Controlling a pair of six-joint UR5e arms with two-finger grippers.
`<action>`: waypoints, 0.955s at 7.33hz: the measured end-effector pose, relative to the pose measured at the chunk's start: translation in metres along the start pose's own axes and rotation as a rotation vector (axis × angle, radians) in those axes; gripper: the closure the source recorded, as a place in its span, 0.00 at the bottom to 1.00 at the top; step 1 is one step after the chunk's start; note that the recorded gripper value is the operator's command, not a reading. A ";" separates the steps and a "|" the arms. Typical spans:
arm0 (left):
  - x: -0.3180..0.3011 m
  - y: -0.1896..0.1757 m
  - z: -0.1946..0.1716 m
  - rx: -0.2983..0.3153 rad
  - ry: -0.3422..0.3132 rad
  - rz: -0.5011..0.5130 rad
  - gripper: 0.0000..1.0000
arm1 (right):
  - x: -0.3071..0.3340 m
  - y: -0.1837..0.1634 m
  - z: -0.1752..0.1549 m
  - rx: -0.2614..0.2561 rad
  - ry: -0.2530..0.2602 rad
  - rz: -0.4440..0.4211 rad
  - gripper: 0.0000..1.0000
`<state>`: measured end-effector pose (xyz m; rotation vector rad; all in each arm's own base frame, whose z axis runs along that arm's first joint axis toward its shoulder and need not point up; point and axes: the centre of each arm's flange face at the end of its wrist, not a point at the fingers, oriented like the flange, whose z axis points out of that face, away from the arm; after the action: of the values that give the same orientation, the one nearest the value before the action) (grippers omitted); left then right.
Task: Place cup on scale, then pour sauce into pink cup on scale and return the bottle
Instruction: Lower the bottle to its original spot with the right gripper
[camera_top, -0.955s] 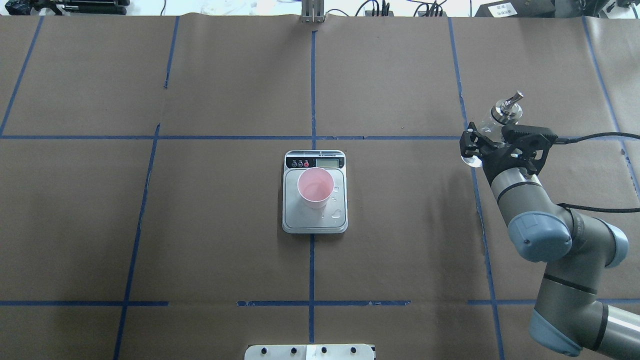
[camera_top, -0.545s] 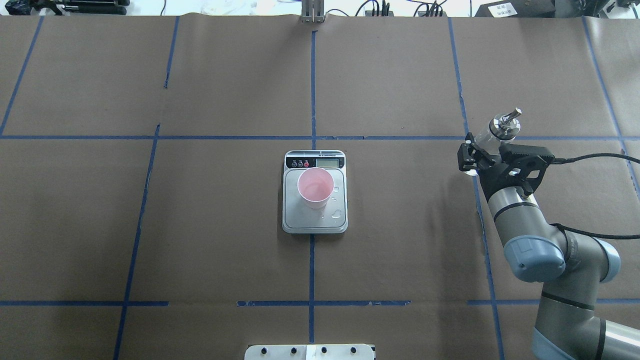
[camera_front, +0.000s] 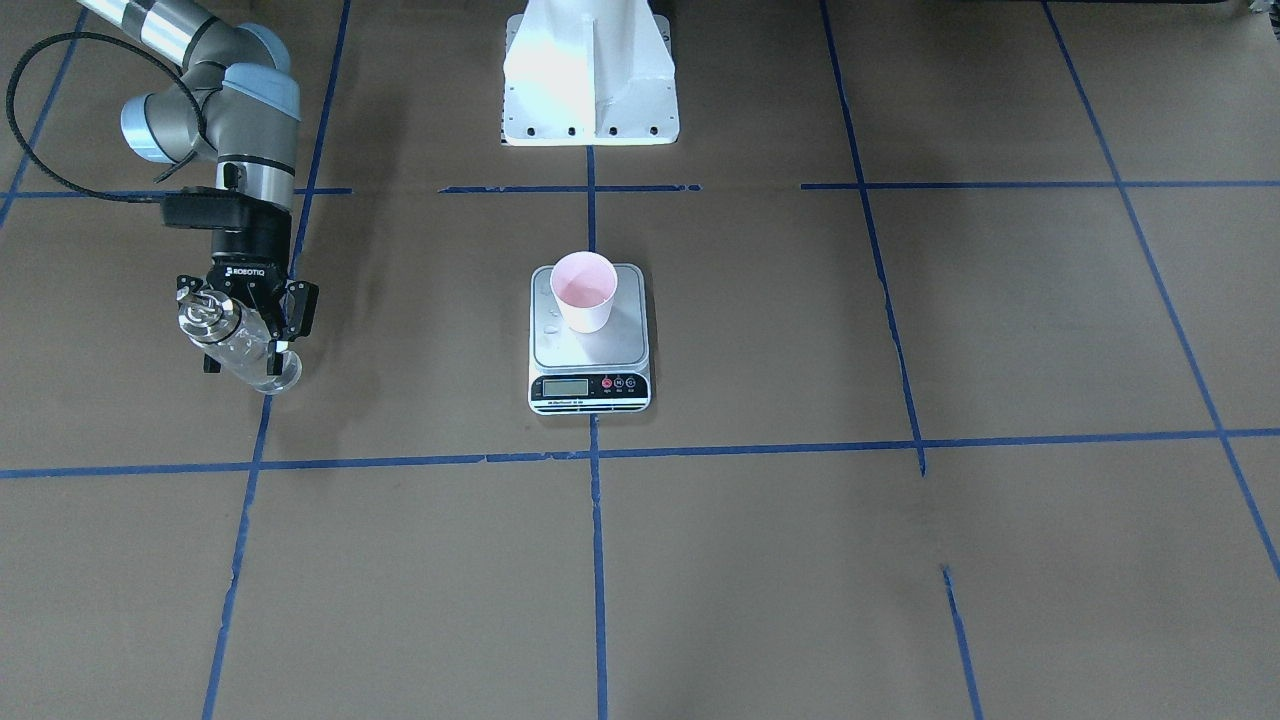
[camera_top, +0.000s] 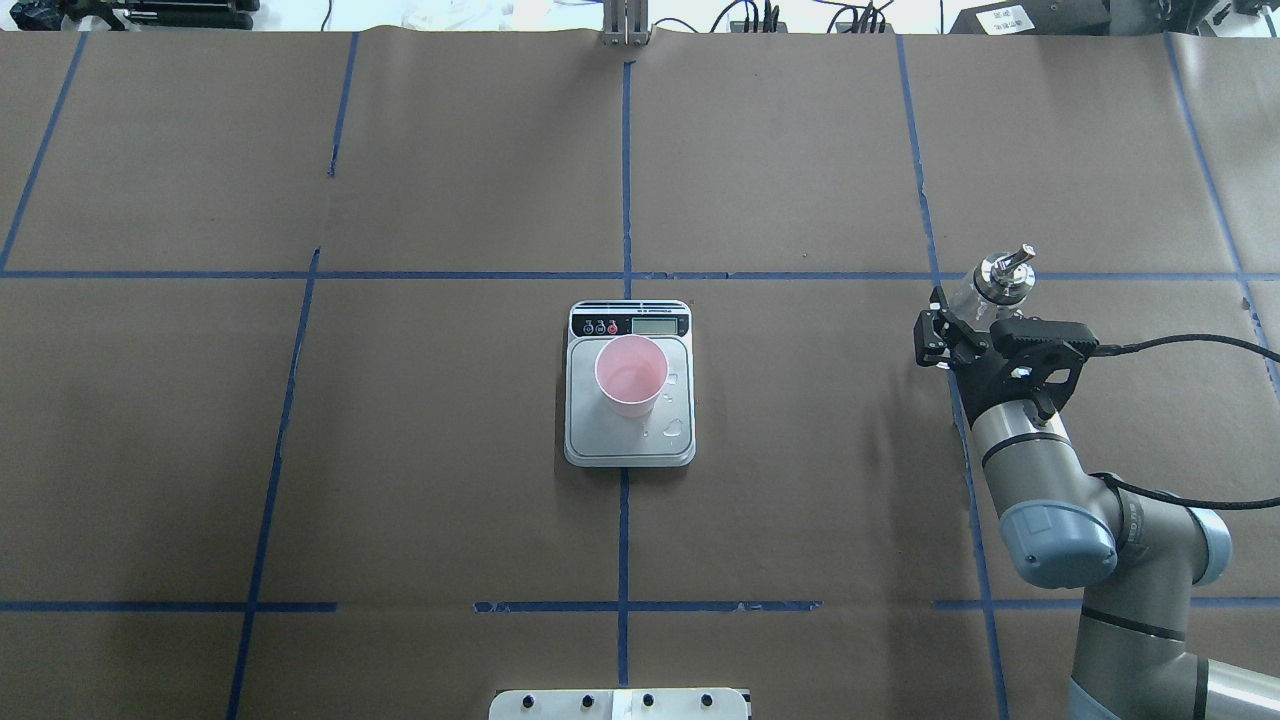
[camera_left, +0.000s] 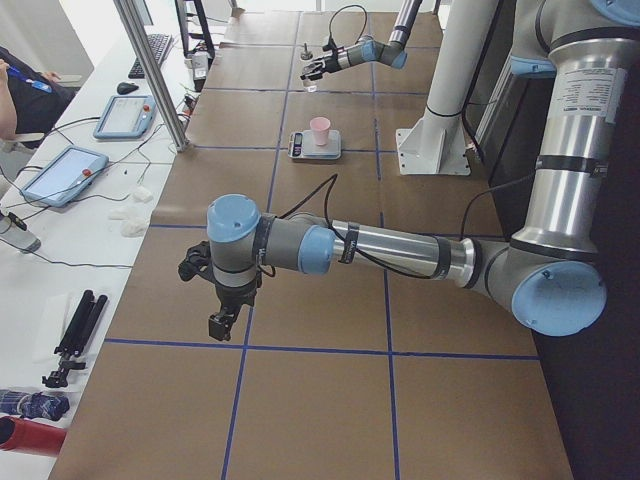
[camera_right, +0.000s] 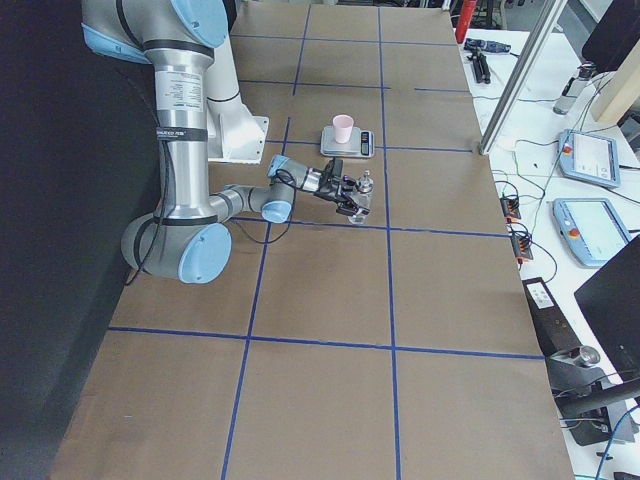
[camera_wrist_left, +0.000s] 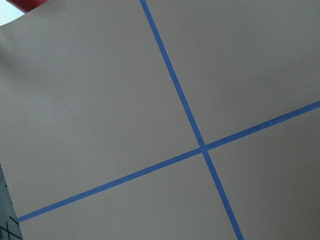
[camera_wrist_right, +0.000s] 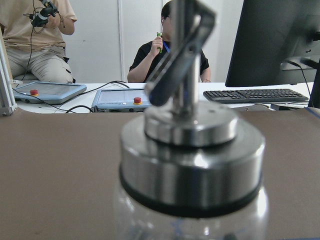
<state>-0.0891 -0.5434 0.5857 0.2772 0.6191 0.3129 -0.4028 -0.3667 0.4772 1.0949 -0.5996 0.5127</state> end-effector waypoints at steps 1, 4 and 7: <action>0.000 0.000 0.000 0.000 -0.001 0.000 0.00 | 0.002 0.004 -0.001 0.003 0.002 -0.008 1.00; 0.000 -0.001 0.000 0.000 -0.002 0.001 0.00 | 0.006 0.007 -0.001 0.002 0.003 -0.012 1.00; 0.001 -0.001 -0.001 0.001 -0.002 0.002 0.00 | 0.013 0.010 -0.003 0.000 -0.021 0.017 1.00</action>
<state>-0.0889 -0.5441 0.5842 0.2792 0.6169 0.3141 -0.3994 -0.3594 0.4915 1.0977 -0.6275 0.5161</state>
